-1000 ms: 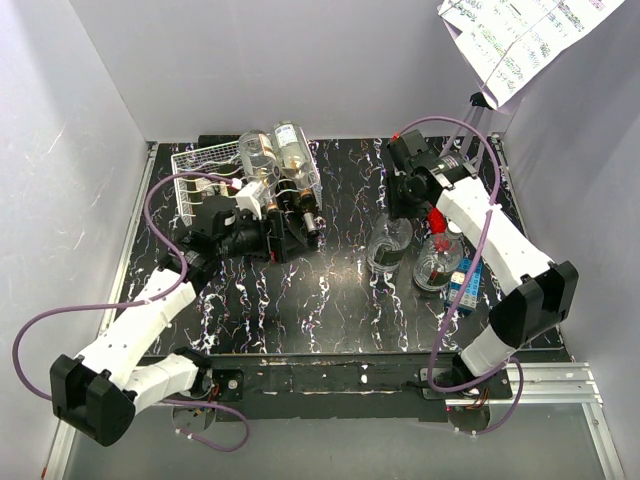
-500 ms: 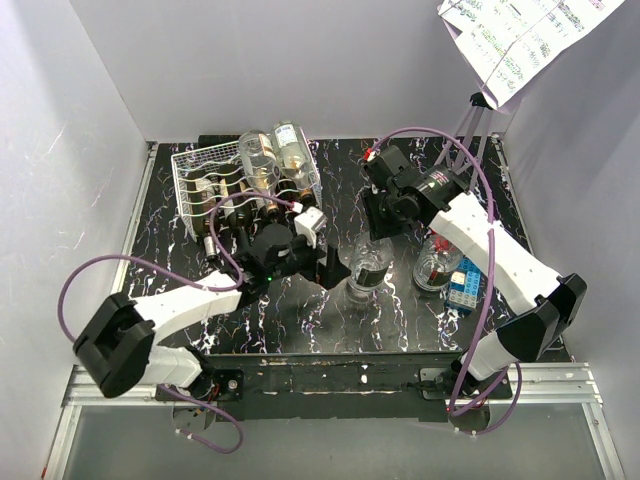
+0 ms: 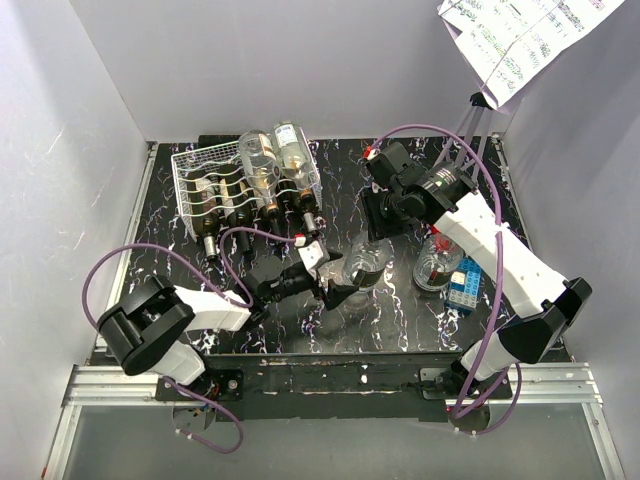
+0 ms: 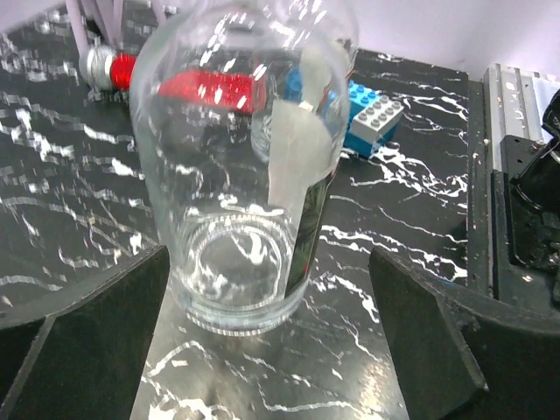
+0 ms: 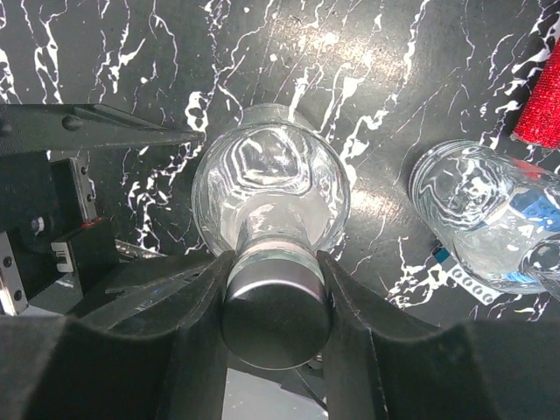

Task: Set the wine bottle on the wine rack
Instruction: Pick up the wine bottle from the center of the board.

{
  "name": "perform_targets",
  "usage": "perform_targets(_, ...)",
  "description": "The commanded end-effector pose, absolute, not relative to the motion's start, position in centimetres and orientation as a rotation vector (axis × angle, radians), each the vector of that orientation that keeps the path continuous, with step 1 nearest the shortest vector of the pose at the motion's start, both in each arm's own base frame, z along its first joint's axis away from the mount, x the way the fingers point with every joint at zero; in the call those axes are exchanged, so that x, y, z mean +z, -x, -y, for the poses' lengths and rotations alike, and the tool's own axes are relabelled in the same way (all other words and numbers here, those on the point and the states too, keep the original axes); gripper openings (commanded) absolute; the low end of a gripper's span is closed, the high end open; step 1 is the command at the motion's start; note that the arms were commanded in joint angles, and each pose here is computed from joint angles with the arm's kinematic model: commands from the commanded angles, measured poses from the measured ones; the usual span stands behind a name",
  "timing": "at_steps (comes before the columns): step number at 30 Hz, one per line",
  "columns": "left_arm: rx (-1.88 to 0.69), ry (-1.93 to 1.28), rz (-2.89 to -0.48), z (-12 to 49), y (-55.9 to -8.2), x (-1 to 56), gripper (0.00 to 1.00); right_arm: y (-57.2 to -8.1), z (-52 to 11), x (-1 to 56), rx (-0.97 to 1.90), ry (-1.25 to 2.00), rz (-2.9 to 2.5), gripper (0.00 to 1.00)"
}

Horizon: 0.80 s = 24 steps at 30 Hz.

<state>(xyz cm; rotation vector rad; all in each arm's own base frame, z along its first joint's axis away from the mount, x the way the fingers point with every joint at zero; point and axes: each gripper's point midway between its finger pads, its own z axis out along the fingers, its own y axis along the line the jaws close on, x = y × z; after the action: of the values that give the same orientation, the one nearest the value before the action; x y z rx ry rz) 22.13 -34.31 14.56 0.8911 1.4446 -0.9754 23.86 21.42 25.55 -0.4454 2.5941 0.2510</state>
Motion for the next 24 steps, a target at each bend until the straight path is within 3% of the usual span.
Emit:
perform_targets(1,-0.919,-0.949,-1.162,35.5,-22.2,18.5,0.98,-24.1,-23.0,31.4,0.447,0.415,-2.41,0.01)
perform_targets(24,-1.0,-0.975,-1.168,39.8,-24.2,16.8,0.98,-23.3,-24.0,31.6,0.514,0.471,-2.409,0.01)
